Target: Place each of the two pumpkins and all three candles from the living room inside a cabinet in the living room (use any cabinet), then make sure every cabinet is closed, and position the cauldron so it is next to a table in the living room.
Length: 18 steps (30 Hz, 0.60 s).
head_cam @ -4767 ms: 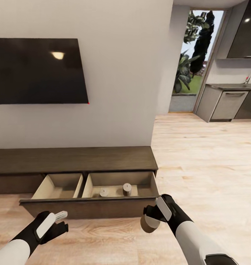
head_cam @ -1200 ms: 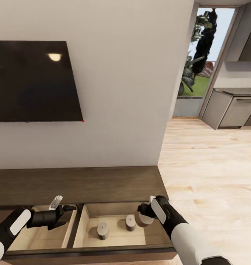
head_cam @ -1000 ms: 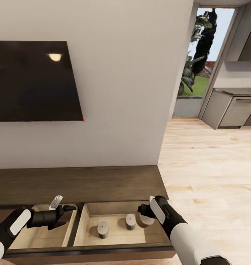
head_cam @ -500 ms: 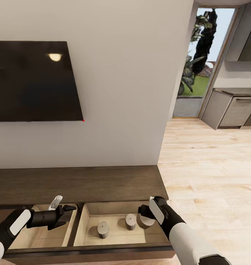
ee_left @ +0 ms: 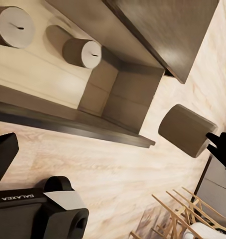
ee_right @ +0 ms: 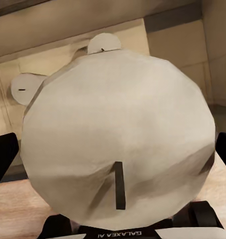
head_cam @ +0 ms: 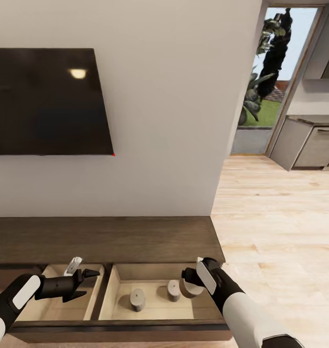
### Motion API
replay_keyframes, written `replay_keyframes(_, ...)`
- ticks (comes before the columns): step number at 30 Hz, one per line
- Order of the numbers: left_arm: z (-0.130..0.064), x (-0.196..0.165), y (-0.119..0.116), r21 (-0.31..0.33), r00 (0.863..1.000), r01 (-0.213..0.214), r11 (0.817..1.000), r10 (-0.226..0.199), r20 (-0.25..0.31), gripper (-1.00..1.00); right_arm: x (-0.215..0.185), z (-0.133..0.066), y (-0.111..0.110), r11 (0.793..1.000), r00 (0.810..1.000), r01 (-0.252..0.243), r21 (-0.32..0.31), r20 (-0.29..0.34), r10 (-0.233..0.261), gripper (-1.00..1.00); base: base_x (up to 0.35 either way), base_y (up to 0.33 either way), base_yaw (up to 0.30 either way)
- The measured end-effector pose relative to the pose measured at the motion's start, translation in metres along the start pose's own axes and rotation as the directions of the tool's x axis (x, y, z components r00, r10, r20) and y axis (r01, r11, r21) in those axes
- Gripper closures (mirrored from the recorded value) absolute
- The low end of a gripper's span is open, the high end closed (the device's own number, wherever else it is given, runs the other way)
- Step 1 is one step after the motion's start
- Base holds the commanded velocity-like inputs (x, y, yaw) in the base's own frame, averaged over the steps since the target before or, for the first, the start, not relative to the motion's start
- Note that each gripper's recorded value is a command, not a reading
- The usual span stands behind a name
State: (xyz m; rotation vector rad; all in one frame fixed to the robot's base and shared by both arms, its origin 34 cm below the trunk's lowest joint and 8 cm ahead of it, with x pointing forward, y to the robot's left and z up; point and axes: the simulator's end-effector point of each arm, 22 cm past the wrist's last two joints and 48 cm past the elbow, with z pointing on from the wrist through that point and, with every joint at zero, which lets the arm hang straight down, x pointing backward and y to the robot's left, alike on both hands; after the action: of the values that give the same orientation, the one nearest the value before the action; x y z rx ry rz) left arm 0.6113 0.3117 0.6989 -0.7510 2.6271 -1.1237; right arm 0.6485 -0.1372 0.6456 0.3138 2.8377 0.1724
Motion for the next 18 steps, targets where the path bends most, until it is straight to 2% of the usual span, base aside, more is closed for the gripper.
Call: replay_keyframes(18,0.019,-0.001,0.018,0.004,1.000,-0.004,1.000,0.004,0.002,-1.00,0.004,0.025,-0.007,1.000,1.000,0.001,0.003,0.008,-0.001,1.00,0.000,0.000,0.000)
